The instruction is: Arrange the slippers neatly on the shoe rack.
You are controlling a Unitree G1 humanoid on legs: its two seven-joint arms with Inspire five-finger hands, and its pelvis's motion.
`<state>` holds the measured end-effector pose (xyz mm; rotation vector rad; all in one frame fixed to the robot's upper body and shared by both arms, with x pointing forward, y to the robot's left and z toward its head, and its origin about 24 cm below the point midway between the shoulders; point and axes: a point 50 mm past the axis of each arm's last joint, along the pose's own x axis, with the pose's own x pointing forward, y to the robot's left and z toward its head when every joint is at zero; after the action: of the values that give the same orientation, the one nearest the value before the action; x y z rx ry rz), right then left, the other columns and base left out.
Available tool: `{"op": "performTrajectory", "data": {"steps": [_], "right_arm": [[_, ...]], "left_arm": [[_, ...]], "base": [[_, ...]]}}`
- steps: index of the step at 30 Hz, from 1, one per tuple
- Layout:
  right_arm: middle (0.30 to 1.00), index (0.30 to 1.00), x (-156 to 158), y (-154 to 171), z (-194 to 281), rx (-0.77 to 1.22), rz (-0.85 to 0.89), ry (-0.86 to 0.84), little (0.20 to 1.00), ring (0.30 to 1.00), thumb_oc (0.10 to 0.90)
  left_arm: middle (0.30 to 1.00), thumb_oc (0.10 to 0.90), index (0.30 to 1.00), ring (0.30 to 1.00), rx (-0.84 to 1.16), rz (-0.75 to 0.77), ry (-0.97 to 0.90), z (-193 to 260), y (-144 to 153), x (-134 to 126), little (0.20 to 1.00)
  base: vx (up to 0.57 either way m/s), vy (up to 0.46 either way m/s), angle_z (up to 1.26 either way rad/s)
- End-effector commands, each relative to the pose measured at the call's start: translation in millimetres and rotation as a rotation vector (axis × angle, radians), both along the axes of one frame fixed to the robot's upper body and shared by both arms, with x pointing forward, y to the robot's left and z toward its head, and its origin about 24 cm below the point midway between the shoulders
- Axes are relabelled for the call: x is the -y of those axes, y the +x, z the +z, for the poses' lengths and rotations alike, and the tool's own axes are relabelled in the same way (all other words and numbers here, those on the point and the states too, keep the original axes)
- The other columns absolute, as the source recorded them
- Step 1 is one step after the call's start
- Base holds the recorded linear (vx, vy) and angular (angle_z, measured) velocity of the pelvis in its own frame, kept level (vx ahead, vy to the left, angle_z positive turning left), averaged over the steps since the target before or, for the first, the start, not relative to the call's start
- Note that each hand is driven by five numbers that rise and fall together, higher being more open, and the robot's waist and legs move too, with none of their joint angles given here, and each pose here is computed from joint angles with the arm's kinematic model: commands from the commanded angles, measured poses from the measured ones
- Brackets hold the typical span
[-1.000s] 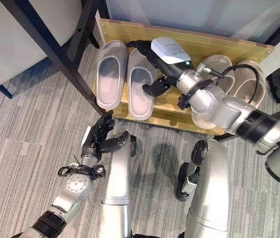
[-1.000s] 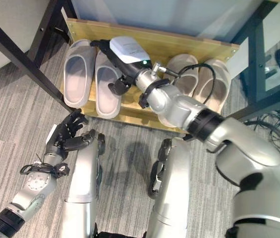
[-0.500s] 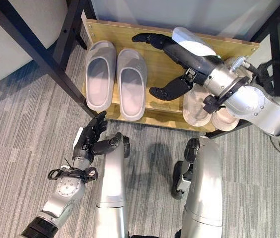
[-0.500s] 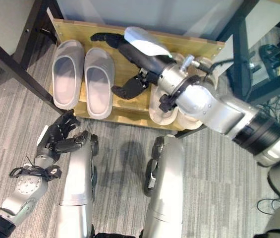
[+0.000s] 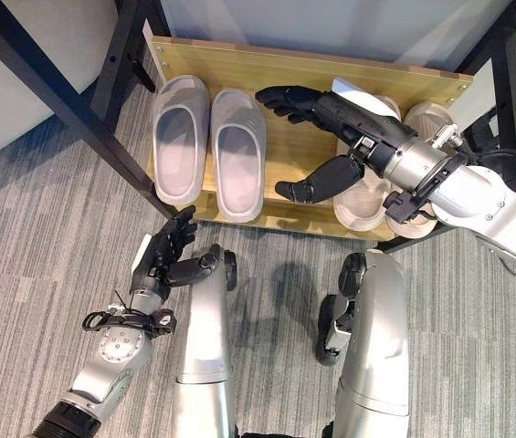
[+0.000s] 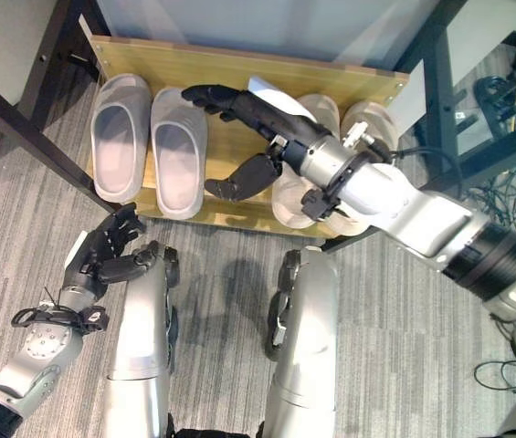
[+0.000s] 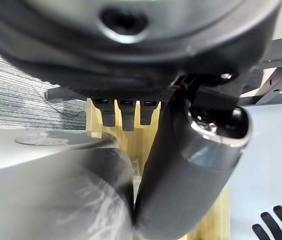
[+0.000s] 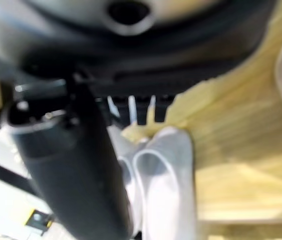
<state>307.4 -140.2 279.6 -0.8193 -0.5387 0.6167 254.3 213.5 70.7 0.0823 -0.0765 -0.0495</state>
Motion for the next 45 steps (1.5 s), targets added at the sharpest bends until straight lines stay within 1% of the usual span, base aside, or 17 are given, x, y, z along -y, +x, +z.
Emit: {"op": "performTrajectory", "data": {"steps": [1, 7, 8, 17, 19, 28, 32, 34, 35, 37, 38, 40, 41, 42, 43, 44, 45], "right_arm": [[0.900, 0.900, -14.5, -32.8, 55.8, 0.202, 0.163, 0.046, 0.900, 0.900, 0.800], [0.900, 0.900, -13.6, -38.2, 52.0, 0.195, 0.173, -0.069, 0.900, 0.900, 0.800], [0.900, 0.900, -12.2, -38.7, 51.5, 0.207, 0.163, -0.123, 0.900, 0.900, 0.800], [0.900, 0.900, -10.0, -38.7, 52.4, 0.294, 0.118, -0.348, 0.900, 0.900, 0.800], [0.900, 0.900, -13.8, -44.2, 50.3, 0.306, 0.154, -0.453, 0.900, 0.900, 0.800], [0.900, 0.900, -31.8, -49.5, 41.5, 0.278, 0.249, -0.633, 0.900, 0.900, 0.800], [0.900, 0.900, -47.2, -51.7, 38.0, 0.255, 0.300, -0.757, 0.900, 0.900, 0.800], [0.900, 0.900, -42.3, -40.6, 49.1, 0.334, 0.215, -0.712, 0.900, 0.900, 0.800], [0.900, 0.900, -31.3, -34.4, 62.9, 0.406, 0.126, -0.658, 0.900, 0.900, 0.800], [0.900, 0.900, -25.6, -29.7, 64.6, 0.417, 0.088, -0.626, 0.900, 0.900, 0.800], [0.900, 0.900, -3.8, -18.2, 84.1, 0.465, -0.058, -0.482, 0.900, 0.900, 0.800], [0.900, 0.900, 9.4, -12.6, 86.8, 0.466, -0.127, -0.415, 0.900, 0.900, 0.800], [0.900, 0.900, 30.9, -1.2, 76.4, 0.375, -0.197, -0.277, 0.900, 0.900, 0.800], [0.900, 0.900, 36.3, -1.0, 76.8, 0.352, -0.203, -0.221, 0.900, 0.900, 0.800], [0.900, 0.900, 36.7, -1.1, 76.4, 0.352, -0.204, -0.219, 0.900, 0.900, 0.800], [0.900, 0.900, 47.2, 2.8, 67.8, 0.282, -0.217, -0.120, 0.900, 0.900, 0.800], [0.900, 0.900, 51.2, 4.9, 60.1, 0.251, -0.226, -0.102, 0.900, 0.900, 0.800]], "left_arm": [[0.900, 0.800, 0.900, 0.900, -0.004, -0.114, 0.022, -7.3, -18.0, 22.5, 0.900], [0.900, 0.800, 0.900, 0.900, 0.011, -0.142, 0.044, -4.1, -19.7, 23.1, 0.900], [0.900, 0.800, 0.900, 0.900, 0.009, -0.148, 0.047, -4.7, -20.5, 23.2, 0.900], [0.900, 0.800, 0.900, 0.900, 0.019, -0.168, 0.057, -4.1, -23.1, 24.2, 0.900], [0.900, 0.800, 0.900, 0.900, 0.024, -0.185, 0.098, -0.4, -24.5, 17.8, 0.900], [0.900, 0.800, 0.900, 0.900, 0.038, -0.277, 0.170, 6.3, -18.6, 21.0, 0.900], [0.900, 0.800, 0.900, 0.900, 0.065, -0.306, 0.209, 15.3, -11.2, 20.4, 0.900], [0.900, 0.800, 0.900, 0.900, 0.053, -0.286, 0.147, 7.9, -10.5, 26.7, 0.900], [0.900, 0.800, 0.900, 0.900, 0.067, -0.271, 0.110, 8.2, -8.6, 31.7, 0.900], [0.900, 0.800, 0.900, 0.900, 0.055, -0.266, 0.087, 3.7, -9.9, 35.5, 0.900], [0.900, 0.800, 0.900, 0.900, 0.067, -0.232, 0.006, 2.3, -5.7, 46.0, 0.900], [0.900, 0.800, 0.900, 0.900, 0.058, -0.204, -0.004, 0.4, -6.1, 43.3, 0.900], [0.900, 0.800, 0.900, 0.900, 0.023, -0.175, -0.016, -7.6, -11.9, 40.3, 0.900], [0.900, 0.800, 0.900, 0.900, 0.030, -0.158, -0.007, -5.4, -10.6, 36.1, 0.900], [0.900, 0.800, 0.900, 0.900, 0.030, -0.159, -0.005, -5.3, -10.6, 35.8, 0.900], [0.900, 0.800, 0.900, 0.900, 0.024, -0.145, -0.016, -7.1, -13.5, 34.4, 0.900], [0.900, 0.800, 0.900, 0.900, 0.005, -0.140, -0.011, -11.3, -17.1, 32.6, 0.900]], "base": [[0.00, 0.000, 0.00], [0.00, 0.000, 0.00], [0.00, 0.000, 0.00], [0.00, 0.000, 0.00], [0.00, 0.000, 0.00], [0.00, -0.001, -0.01], [0.00, -0.011, -0.05], [0.00, -0.008, -0.02], [0.03, 0.003, 0.10], [0.01, 0.007, 0.14], [-0.01, 0.007, -0.05], [0.00, 0.021, -0.17], [0.01, 0.035, -0.33], [-0.01, 0.027, -0.40], [0.02, 0.018, -0.21], [-0.02, 0.006, -0.13], [0.00, 0.000, 0.00]]}}
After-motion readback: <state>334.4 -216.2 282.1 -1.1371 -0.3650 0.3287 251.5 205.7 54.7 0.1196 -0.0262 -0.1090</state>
